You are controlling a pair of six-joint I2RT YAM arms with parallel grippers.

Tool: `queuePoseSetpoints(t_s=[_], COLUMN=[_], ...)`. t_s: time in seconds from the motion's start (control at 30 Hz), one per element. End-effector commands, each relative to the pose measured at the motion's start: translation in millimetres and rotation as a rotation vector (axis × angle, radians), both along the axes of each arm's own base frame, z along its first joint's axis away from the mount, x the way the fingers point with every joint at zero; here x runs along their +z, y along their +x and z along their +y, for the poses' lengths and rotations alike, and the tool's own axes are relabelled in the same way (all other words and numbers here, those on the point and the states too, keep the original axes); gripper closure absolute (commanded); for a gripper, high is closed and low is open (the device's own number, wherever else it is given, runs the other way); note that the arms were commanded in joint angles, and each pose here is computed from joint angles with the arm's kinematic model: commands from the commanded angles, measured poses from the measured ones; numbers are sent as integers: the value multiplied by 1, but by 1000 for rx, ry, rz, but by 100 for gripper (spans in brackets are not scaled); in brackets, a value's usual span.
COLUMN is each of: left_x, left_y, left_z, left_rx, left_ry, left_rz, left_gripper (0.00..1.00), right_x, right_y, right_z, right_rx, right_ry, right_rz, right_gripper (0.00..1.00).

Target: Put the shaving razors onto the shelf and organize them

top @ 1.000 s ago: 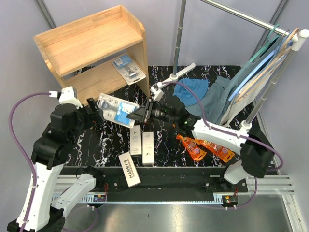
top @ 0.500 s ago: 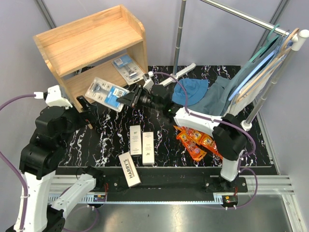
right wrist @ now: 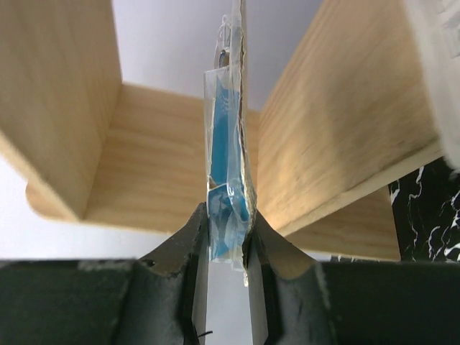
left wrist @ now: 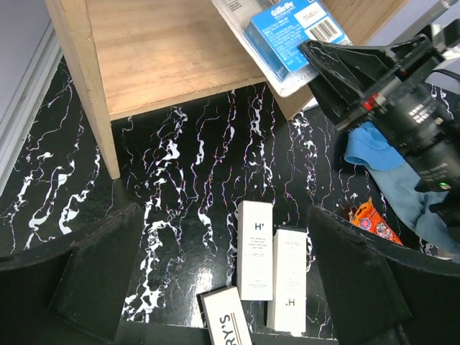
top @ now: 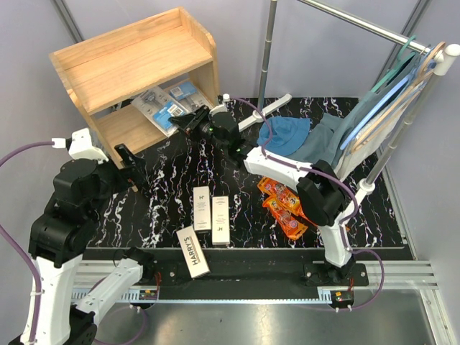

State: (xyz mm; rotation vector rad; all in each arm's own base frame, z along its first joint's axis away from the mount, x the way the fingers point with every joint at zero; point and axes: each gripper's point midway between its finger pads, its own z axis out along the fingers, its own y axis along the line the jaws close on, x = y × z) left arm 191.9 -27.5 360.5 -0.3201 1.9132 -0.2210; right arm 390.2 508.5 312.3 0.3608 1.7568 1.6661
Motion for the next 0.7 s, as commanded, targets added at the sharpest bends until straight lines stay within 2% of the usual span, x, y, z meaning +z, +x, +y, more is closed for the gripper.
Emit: queuePoseSetpoints(t_s=[0.0, 0.23, 0.43, 0.67], left_x=[5, 4, 3, 0], left_y=[1, -1, -3, -3], left_z=[-4, -3, -2, -2], left_rx=[-13, -12, -14, -16], left_ry=[-26, -22, -19, -9], left_rz=[-25, -30, -28, -21], left_gripper=[1, 1, 1, 1], right_x=[17, 21, 3, -18], right_y=[29, 38, 36, 31], right_z=[-4, 7, 2, 9], right_rx=[-136, -176, -259, -228], right_ry=[113, 124, 124, 104], right_rz=[43, 58, 115, 152], right_gripper=[100, 100, 100, 99])
